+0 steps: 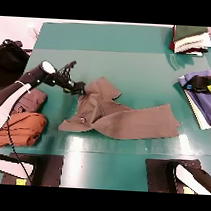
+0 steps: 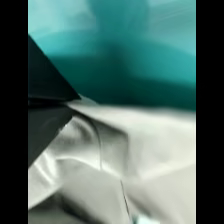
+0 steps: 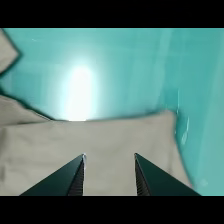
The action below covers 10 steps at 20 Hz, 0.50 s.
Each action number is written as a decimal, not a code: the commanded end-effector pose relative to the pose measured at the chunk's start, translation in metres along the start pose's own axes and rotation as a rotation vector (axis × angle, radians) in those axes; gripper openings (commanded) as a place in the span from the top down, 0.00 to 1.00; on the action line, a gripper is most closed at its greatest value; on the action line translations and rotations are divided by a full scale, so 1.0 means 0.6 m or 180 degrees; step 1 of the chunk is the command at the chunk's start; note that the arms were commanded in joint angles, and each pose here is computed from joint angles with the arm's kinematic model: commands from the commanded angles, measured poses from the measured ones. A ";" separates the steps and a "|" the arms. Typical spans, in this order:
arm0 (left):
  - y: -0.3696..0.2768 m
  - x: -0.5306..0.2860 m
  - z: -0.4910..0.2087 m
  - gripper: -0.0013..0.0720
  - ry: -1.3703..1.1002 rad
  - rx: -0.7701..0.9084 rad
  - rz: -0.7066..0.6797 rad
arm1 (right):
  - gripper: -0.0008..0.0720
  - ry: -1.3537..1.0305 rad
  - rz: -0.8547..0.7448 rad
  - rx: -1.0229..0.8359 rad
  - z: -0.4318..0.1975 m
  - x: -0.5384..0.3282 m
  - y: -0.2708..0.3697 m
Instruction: Fold the shirts.
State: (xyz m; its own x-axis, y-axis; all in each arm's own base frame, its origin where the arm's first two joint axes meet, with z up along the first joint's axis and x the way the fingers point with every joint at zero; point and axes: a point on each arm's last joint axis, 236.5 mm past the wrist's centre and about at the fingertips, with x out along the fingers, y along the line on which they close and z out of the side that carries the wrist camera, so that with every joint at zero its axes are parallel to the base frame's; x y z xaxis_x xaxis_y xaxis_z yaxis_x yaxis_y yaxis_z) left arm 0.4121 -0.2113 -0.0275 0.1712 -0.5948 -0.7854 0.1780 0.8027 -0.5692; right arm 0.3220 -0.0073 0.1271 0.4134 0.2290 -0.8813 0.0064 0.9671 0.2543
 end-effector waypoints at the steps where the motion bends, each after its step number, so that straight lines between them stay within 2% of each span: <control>1: -0.042 -0.057 0.063 0.94 -0.0331 0.0310 0.0005 | 0.44 0.0326 -0.0057 0.0397 -0.032 0.013 -0.073; 2: -0.055 -0.069 0.075 0.94 -0.0378 0.0367 -0.0016 | 0.30 0.0397 -0.0043 0.0563 -0.041 0.032 -0.096; 3: -0.062 -0.077 0.081 0.94 -0.0397 0.0402 -0.0029 | 0.26 0.0539 -0.0027 0.0698 -0.062 0.060 -0.113; 7: -0.062 -0.080 0.082 0.94 -0.0394 0.0430 -0.0008 | 0.26 0.1113 0.0233 0.1012 -0.155 0.194 -0.123; 10: -0.061 -0.079 0.078 0.94 -0.0358 0.0437 0.0002 | 0.26 0.1059 0.0432 0.1173 -0.152 0.262 -0.106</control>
State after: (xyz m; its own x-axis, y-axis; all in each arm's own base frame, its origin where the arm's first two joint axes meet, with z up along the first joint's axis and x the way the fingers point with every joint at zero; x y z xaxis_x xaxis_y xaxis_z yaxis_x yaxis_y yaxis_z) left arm 0.4433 -0.2144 0.0396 0.2801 -0.6037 -0.7464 0.3002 0.7936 -0.5292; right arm 0.2944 -0.0374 -0.0279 0.1109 0.3741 -0.9207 0.2768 0.8781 0.3902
